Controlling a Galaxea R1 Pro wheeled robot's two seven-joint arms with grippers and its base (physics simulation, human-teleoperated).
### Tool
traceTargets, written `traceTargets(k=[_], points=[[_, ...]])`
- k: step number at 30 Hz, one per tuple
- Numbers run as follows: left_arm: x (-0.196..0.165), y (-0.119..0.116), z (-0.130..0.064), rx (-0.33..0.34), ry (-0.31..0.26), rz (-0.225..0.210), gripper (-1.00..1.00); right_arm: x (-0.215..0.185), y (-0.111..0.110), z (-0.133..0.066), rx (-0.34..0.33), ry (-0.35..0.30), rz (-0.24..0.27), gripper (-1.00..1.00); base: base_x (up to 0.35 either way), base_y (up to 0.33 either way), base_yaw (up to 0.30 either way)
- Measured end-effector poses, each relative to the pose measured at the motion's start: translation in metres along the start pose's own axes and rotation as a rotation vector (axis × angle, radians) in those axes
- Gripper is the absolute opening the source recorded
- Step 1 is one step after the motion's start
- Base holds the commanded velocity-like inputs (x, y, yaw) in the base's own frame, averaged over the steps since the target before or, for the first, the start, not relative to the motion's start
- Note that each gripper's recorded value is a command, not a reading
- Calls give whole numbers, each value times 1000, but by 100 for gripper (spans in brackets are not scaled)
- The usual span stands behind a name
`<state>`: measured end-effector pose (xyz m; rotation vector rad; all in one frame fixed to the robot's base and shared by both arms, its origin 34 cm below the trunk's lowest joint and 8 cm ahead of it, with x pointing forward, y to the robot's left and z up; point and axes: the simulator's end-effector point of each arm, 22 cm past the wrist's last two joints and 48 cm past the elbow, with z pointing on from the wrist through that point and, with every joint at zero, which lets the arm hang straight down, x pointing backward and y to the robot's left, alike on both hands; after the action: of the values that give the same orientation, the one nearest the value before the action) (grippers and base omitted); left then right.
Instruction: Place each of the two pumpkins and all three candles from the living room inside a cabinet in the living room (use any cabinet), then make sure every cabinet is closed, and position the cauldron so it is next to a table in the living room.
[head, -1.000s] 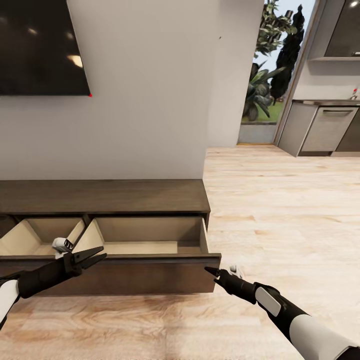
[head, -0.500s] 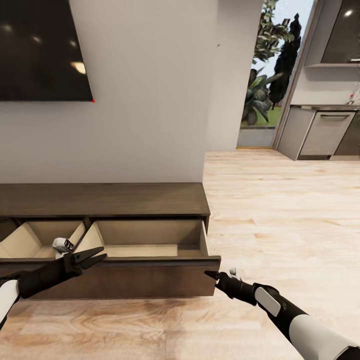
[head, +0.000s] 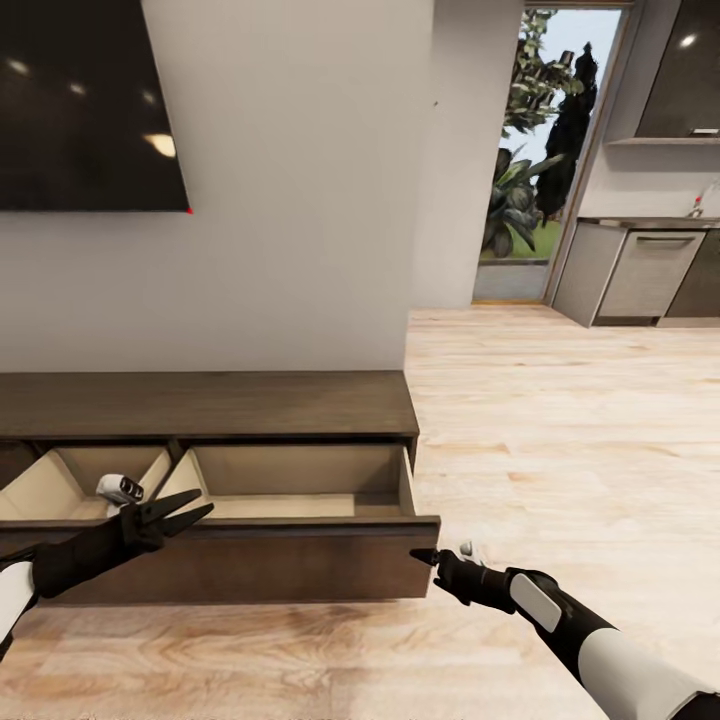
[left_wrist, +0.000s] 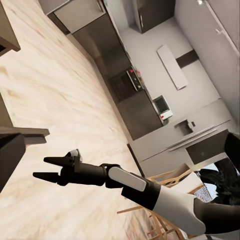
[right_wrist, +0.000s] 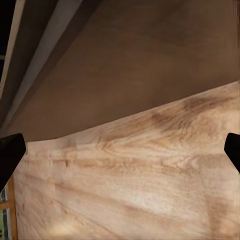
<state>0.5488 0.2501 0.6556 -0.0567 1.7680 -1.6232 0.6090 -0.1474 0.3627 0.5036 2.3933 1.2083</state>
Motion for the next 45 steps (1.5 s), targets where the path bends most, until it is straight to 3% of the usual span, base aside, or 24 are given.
traceTargets(k=[35,45], points=[[0,-2,2,11,-5,-6,100,0,-4,0,15,-2,4,100,-108,-258,0],[-4,-19,0,39,-13,12,100,-9,8,-7,-1,-26,-9,100,-4,-44,0]])
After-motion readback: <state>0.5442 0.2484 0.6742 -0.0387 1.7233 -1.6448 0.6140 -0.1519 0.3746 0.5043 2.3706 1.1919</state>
